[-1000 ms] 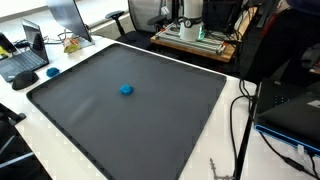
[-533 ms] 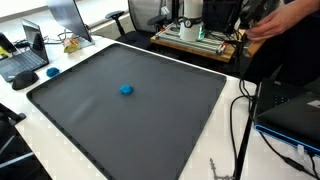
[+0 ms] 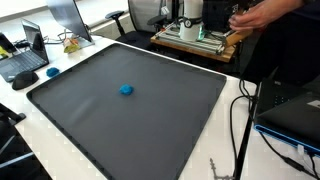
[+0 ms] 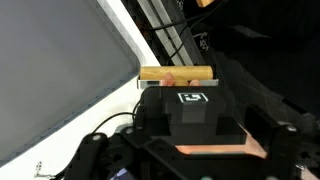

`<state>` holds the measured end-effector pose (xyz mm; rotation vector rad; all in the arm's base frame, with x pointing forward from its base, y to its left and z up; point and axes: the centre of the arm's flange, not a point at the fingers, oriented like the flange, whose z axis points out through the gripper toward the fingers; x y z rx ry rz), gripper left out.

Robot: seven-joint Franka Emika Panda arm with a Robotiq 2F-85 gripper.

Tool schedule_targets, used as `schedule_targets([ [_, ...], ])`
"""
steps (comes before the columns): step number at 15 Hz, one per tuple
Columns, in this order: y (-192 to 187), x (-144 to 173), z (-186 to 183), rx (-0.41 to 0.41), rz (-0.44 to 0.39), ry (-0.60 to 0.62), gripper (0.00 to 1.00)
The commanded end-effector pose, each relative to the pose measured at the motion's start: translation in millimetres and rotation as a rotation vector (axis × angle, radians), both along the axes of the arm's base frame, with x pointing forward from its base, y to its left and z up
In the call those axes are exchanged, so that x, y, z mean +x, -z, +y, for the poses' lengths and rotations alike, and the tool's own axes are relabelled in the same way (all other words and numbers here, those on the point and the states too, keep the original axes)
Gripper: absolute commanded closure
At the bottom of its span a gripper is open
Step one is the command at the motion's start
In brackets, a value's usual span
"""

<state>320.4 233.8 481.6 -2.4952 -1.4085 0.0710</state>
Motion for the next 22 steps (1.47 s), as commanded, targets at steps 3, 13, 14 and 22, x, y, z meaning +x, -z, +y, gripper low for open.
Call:
schedule_targets([
  [3, -10, 3, -11, 0.044, 0.034, -0.056, 0.18],
  [13, -9, 6, -20, 0.042, 0.049, -0.066, 0.35],
  [14, -9, 7, -21, 0.043, 0.049, -0.067, 0.45],
  [22, -8, 9, -24, 0.048, 0.037, -0.054, 0.78],
])
